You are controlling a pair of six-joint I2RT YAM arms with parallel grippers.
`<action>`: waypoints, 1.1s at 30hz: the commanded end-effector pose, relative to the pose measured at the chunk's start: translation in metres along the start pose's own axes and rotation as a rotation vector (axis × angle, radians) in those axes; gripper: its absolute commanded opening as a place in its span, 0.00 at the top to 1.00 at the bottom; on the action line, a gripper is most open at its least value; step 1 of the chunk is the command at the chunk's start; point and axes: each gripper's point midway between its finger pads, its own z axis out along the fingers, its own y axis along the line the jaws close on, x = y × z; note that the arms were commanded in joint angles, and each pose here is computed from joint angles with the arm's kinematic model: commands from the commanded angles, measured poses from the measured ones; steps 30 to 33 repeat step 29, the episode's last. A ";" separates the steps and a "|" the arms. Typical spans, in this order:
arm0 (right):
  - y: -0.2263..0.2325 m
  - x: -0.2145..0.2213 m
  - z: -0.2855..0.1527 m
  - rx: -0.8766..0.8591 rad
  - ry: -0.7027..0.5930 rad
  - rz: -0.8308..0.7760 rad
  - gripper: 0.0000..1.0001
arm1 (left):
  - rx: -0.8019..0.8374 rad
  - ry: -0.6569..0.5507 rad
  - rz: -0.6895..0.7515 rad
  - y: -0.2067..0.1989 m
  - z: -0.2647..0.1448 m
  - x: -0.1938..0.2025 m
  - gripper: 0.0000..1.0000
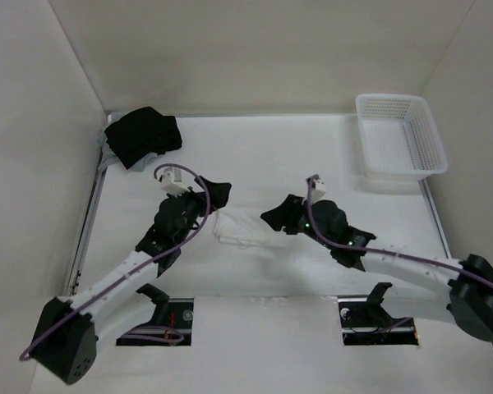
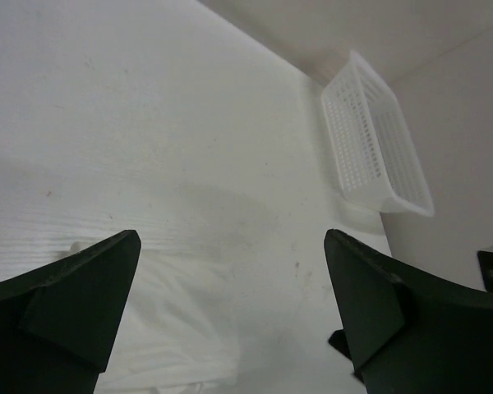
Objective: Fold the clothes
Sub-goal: Fold the tank top
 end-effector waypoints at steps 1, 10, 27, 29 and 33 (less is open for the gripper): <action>0.004 -0.027 -0.027 -0.010 -0.121 -0.066 0.41 | -0.183 -0.031 0.110 0.036 -0.027 -0.013 0.00; -0.083 -0.078 -0.094 0.233 -0.416 -0.028 0.00 | -0.478 0.062 0.091 0.113 -0.069 0.002 0.00; -0.146 -0.070 -0.090 0.367 -0.469 0.028 0.00 | -0.513 0.058 0.051 0.123 -0.069 0.008 0.00; -0.147 -0.069 -0.090 0.366 -0.470 0.029 0.00 | -0.517 0.057 0.051 0.124 -0.068 0.007 0.00; -0.147 -0.069 -0.090 0.366 -0.470 0.029 0.00 | -0.517 0.057 0.051 0.124 -0.068 0.007 0.00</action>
